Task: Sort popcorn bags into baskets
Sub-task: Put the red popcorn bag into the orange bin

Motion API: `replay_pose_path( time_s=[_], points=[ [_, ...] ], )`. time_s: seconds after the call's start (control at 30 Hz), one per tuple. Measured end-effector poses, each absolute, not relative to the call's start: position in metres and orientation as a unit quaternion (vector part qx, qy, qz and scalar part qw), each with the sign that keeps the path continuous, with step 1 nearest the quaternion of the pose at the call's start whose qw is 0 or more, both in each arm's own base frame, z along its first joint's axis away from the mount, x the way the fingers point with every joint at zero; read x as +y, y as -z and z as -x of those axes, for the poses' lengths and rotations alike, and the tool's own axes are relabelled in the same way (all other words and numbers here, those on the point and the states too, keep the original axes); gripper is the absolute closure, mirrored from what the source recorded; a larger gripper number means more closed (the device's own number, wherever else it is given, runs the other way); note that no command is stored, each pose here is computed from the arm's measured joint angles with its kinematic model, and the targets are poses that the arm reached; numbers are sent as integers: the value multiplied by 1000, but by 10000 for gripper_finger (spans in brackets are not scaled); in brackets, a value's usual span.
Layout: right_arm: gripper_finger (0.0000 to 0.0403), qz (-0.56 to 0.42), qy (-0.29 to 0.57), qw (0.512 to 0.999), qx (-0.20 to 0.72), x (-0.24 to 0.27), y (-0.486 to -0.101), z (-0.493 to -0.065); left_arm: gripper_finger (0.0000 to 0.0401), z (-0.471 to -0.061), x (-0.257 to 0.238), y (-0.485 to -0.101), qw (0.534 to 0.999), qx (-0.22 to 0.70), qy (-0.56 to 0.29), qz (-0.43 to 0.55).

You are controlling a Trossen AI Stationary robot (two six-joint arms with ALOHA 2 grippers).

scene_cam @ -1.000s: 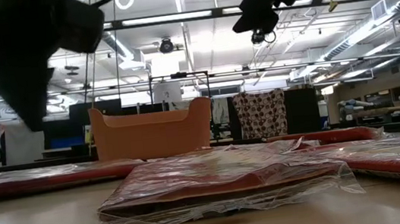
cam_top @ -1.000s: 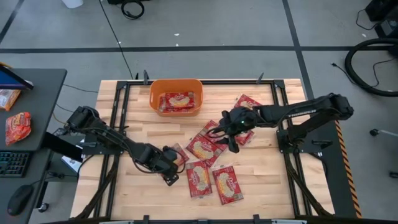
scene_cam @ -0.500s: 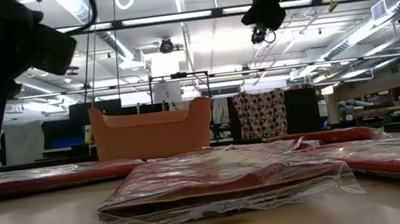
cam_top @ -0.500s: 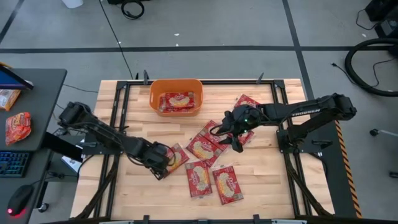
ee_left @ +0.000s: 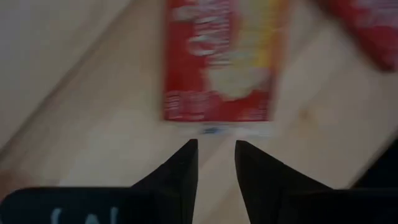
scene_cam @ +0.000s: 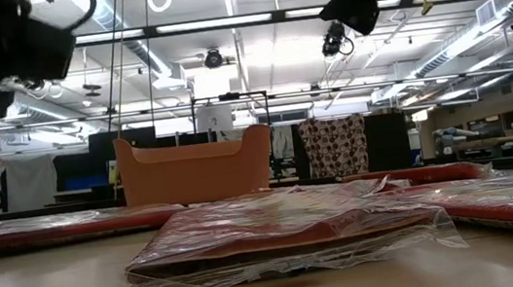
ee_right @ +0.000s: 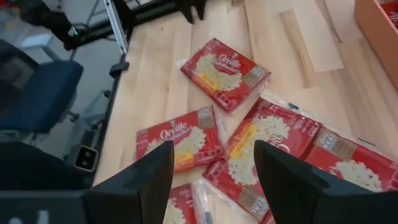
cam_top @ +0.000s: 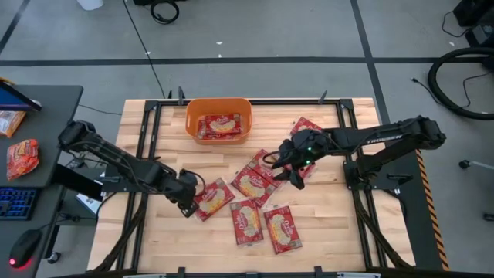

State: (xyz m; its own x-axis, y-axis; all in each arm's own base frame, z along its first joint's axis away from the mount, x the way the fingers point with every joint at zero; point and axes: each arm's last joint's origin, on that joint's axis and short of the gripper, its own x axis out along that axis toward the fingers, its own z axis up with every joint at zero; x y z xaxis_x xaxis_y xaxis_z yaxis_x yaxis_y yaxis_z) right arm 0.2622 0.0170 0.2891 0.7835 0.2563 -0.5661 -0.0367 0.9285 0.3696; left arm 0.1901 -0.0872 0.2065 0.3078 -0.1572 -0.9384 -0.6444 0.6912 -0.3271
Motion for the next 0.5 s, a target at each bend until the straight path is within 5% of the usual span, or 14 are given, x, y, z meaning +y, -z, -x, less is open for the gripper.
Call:
replay_pose_path(
  time_s=[0.3,0.5],
  points=[
    [187,-174,-88,929,313,23,-298,-251,291,-185,-58,-165,662,580,-163,445],
    [194,-166,-71,921,346,27,-304,-246,257,-190,-40,-164,691,565,-161,421]
  ],
)
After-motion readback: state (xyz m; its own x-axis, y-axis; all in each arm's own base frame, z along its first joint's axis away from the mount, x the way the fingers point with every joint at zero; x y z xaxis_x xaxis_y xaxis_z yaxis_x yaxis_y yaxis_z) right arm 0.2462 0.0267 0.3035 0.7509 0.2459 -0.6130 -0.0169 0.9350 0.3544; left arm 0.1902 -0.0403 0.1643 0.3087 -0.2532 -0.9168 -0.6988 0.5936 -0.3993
